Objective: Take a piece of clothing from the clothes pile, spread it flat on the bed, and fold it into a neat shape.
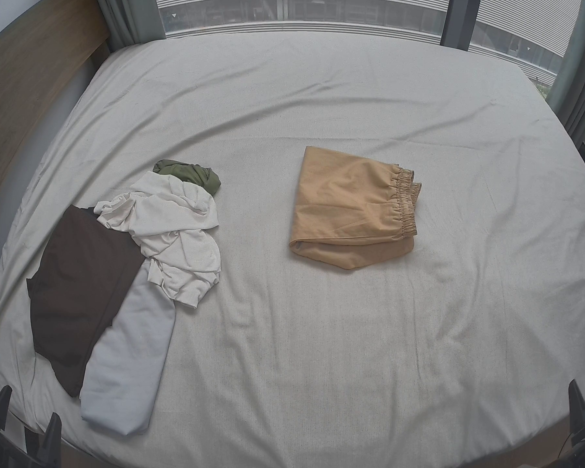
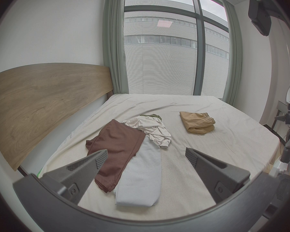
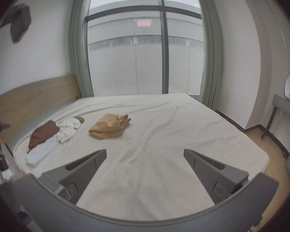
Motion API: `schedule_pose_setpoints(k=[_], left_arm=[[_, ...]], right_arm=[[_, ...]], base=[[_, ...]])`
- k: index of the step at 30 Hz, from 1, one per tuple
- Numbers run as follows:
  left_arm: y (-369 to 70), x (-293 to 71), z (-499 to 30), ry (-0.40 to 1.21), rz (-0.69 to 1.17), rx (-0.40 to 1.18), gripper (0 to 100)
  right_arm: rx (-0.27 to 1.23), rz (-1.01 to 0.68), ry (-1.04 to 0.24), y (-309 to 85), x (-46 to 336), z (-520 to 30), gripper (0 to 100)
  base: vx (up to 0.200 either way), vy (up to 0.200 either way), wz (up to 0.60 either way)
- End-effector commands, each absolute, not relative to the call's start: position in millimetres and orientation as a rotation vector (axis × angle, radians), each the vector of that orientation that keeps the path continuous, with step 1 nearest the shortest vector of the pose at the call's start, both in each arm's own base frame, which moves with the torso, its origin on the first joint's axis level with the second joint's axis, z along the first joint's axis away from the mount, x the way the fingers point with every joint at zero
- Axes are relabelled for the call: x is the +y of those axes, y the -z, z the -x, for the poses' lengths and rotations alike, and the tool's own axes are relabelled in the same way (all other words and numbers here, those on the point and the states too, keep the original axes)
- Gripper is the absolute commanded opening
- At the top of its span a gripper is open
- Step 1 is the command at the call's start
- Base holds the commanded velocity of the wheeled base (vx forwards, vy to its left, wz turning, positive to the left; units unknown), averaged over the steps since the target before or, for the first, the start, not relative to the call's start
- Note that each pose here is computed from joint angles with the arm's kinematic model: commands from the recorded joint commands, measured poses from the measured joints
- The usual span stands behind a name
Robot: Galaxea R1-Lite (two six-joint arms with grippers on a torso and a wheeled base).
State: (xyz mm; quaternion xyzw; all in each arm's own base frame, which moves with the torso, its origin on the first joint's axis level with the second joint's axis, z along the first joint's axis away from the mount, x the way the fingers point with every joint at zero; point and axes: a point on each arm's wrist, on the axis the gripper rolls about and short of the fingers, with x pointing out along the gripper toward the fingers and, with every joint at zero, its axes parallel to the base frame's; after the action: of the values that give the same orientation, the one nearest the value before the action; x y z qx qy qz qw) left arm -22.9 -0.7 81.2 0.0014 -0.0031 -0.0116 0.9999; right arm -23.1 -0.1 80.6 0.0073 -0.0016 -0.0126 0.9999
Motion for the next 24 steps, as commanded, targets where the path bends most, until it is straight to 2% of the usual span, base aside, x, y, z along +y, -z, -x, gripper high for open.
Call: schedule_pose_setpoints(k=[1,24], left_arm=[[-76.0,-0.7,22.8,0.021,-0.003,-0.005,100],[-76.0,-0.7,22.8,0.023,-0.003,-0.005,100]], right_arm=[[0.025,-0.003,0.008,-75.6,0.1,22.3,100],[0.011,0.001,-0.014,-75.8,0.7,22.2,100]], base=[[0.000,0.000,0.00],[0.000,0.000,0.00]])
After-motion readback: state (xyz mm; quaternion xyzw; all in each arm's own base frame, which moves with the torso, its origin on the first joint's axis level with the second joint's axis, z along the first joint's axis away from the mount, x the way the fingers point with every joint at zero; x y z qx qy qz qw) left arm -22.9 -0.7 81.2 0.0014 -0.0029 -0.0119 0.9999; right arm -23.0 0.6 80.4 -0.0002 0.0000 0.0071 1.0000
